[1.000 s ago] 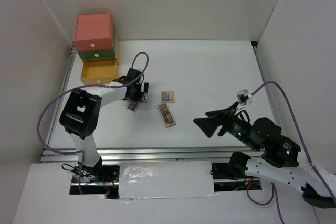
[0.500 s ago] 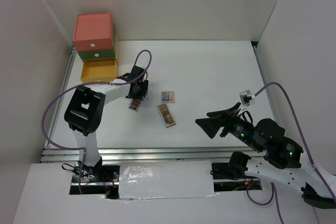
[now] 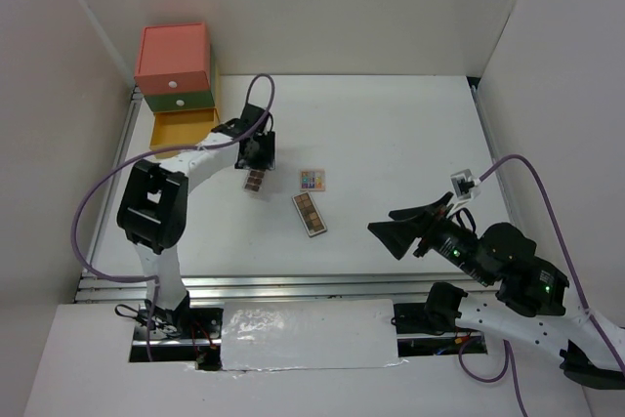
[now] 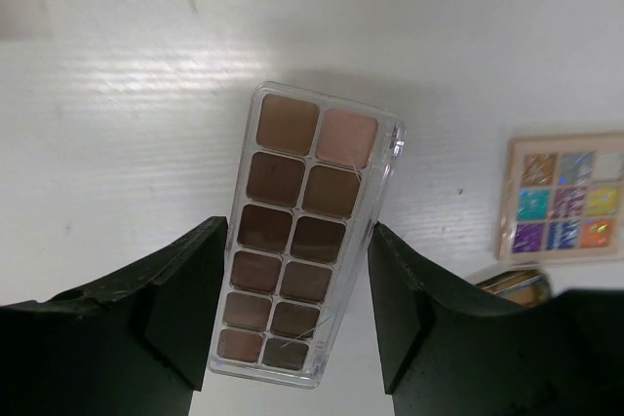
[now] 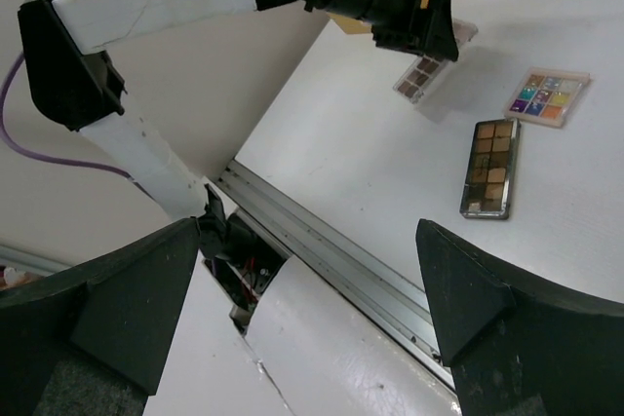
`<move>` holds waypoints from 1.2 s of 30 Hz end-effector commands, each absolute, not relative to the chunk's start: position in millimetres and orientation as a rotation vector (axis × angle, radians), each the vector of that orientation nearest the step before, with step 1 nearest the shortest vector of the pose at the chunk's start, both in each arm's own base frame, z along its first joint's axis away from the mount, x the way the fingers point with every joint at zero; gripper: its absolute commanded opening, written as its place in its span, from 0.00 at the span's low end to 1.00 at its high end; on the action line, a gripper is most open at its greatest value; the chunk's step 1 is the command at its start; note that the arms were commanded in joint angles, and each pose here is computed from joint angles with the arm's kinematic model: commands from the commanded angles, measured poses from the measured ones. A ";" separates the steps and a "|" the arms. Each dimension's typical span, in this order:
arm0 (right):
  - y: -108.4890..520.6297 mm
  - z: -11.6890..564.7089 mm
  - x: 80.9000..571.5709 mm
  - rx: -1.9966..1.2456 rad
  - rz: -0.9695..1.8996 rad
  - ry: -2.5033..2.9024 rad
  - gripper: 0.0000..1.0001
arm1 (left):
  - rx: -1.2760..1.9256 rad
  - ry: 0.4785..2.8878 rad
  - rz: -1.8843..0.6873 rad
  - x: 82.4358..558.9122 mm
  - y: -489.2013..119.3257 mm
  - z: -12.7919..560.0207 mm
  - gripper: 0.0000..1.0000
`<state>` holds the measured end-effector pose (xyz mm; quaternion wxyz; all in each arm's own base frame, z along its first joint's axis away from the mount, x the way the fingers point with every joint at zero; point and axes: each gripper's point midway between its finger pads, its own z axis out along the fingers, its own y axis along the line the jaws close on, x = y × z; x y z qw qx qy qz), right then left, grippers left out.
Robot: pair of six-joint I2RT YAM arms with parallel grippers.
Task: Organize the makeup
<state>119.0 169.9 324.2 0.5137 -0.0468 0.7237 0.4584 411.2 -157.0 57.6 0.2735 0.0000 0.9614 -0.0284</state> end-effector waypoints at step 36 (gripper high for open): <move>176.3 321.3 136.0 -0.094 1.017 1.748 1.00 | -1.527 1.437 -0.517 523.9 94.9 153.2 0.44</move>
